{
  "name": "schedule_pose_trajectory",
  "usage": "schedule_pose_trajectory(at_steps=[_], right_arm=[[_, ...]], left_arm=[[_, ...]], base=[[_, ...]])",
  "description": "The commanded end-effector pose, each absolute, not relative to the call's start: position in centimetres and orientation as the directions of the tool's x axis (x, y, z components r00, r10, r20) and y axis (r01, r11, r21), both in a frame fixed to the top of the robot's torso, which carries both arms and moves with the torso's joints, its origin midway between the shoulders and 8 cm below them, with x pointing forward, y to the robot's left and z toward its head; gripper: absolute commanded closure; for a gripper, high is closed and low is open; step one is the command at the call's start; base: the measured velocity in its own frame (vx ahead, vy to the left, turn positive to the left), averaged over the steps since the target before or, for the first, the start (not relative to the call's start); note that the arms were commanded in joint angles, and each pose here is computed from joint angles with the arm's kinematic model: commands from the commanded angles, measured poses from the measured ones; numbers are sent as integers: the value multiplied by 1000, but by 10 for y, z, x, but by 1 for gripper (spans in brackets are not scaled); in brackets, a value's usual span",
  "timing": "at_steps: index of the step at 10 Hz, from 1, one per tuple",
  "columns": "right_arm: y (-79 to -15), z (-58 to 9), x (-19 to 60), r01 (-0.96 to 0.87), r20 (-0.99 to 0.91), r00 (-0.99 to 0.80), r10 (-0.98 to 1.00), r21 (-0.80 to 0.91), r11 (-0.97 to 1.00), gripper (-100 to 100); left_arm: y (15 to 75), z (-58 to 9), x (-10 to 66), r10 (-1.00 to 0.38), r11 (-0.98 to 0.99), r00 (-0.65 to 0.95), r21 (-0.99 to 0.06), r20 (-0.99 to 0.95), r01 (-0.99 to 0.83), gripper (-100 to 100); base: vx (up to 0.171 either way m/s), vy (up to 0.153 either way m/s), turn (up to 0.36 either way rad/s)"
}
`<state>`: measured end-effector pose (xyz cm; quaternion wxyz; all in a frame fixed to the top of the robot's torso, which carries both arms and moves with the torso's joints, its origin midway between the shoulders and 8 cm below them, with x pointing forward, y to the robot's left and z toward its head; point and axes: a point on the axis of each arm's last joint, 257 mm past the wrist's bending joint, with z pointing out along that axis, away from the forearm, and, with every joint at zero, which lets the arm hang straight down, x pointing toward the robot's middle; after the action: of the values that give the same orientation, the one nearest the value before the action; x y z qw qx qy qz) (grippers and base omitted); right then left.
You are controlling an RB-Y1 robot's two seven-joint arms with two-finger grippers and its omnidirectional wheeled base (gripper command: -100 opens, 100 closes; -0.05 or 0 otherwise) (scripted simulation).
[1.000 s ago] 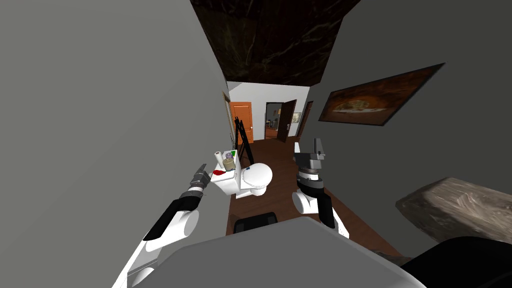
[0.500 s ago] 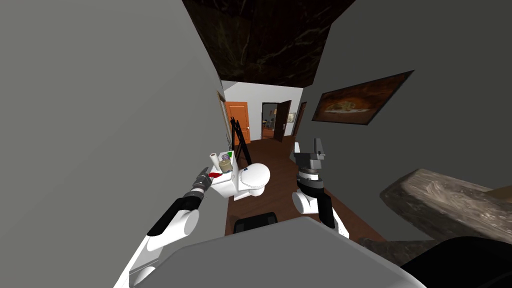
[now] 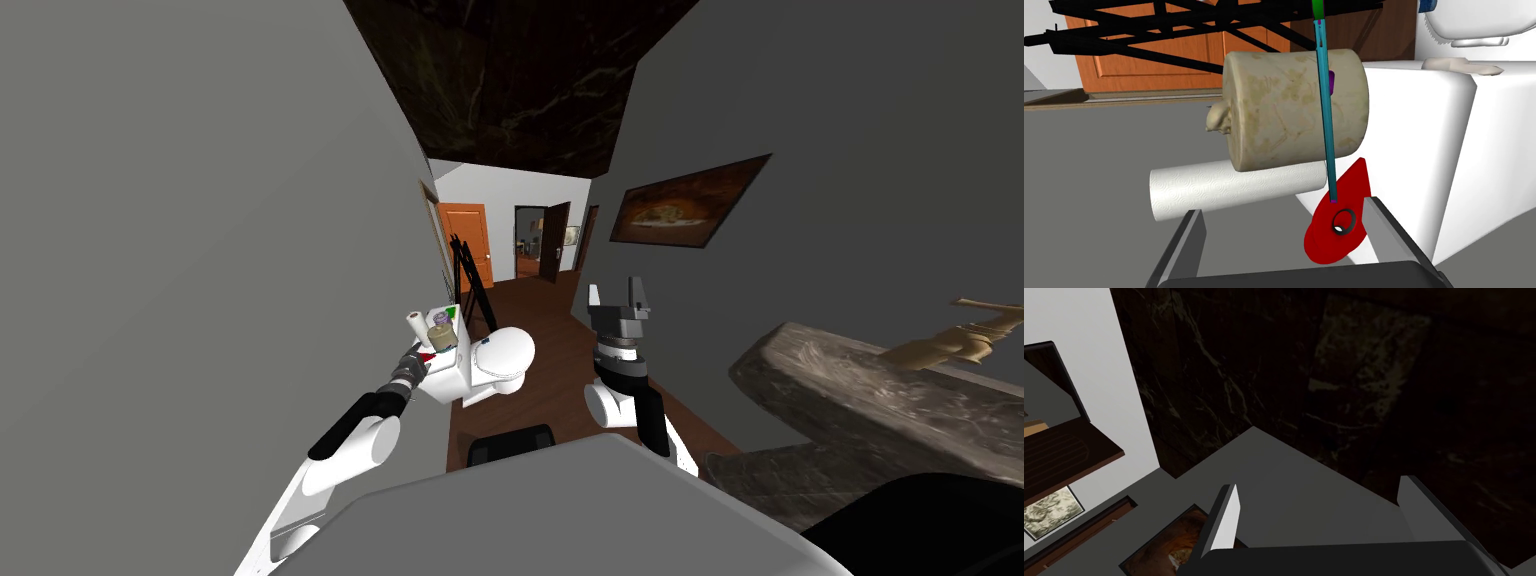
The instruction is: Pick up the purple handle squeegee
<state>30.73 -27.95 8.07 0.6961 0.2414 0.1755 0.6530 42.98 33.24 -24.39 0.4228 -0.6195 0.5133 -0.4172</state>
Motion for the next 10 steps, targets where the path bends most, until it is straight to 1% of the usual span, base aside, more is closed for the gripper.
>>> schedule_pose_trajectory(at_steps=[1,4,10], right_arm=[[-279,81,307,-824,71,86,994,565,31,0],[-279,81,307,-824,71,86,994,565,31,0],[-279,81,307,-824,71,86,994,565,31,0]], left_arm=[[331,-253,428,-988,-125,126,-942,89,-312,-100],[324,-283,421,-983,-172,135,-900,127,-402,-100],[298,-318,411,-961,-275,159,-827,226,-490,-100]], base=[[15,10,-51],[18,8,-140],[15,9,-76]])
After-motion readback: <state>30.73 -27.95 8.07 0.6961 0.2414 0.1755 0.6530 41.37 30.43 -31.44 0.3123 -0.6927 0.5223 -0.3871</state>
